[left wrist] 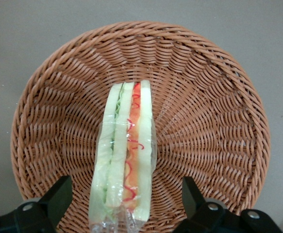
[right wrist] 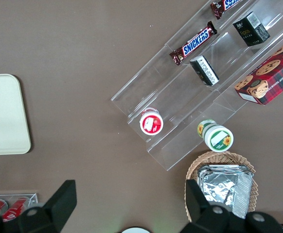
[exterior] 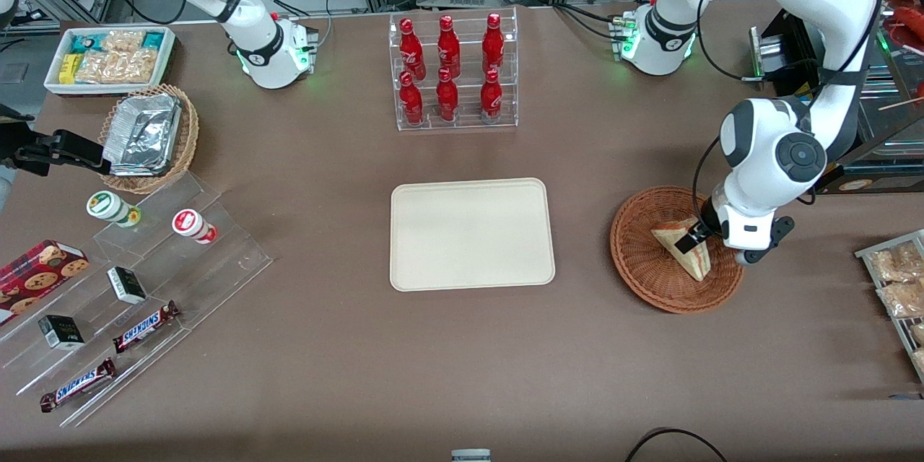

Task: Place sandwich from basket to tray
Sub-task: 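Lower the open left gripper and close it on the sandwich's crust edge, then lift the sandwich out of the basket and carry it over the cream tray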

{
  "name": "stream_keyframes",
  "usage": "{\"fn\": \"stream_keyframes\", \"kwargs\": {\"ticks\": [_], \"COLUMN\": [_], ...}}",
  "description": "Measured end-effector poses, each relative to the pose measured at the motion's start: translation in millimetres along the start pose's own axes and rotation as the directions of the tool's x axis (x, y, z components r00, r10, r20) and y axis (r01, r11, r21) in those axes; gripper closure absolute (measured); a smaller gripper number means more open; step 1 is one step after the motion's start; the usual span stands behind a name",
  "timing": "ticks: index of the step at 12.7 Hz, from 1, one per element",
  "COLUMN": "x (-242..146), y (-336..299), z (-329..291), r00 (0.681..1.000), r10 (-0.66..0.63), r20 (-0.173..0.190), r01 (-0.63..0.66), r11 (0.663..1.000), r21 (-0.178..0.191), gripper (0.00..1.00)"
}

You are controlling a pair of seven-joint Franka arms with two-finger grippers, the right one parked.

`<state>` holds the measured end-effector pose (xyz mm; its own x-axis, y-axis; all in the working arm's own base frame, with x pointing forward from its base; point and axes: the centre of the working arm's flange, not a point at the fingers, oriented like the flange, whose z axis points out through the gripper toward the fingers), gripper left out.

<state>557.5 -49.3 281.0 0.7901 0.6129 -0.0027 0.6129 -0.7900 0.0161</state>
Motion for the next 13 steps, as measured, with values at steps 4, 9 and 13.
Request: {"fn": "stream_keyframes", "kwargs": {"ticks": [4,9,13], "x": [-3,-2,11], "y": [0,1,11], "z": [24,28,-1], "r00": [0.999,0.996,0.986], "r10": [0.003,0.029,0.079], "r20": [0.036,0.089,0.146], "r01": [-0.004,-0.035,-0.095], "r11": [1.000,0.997,0.990], "r21": [0.024,0.068,0.107], "gripper": [0.00,0.26,0.69]}}
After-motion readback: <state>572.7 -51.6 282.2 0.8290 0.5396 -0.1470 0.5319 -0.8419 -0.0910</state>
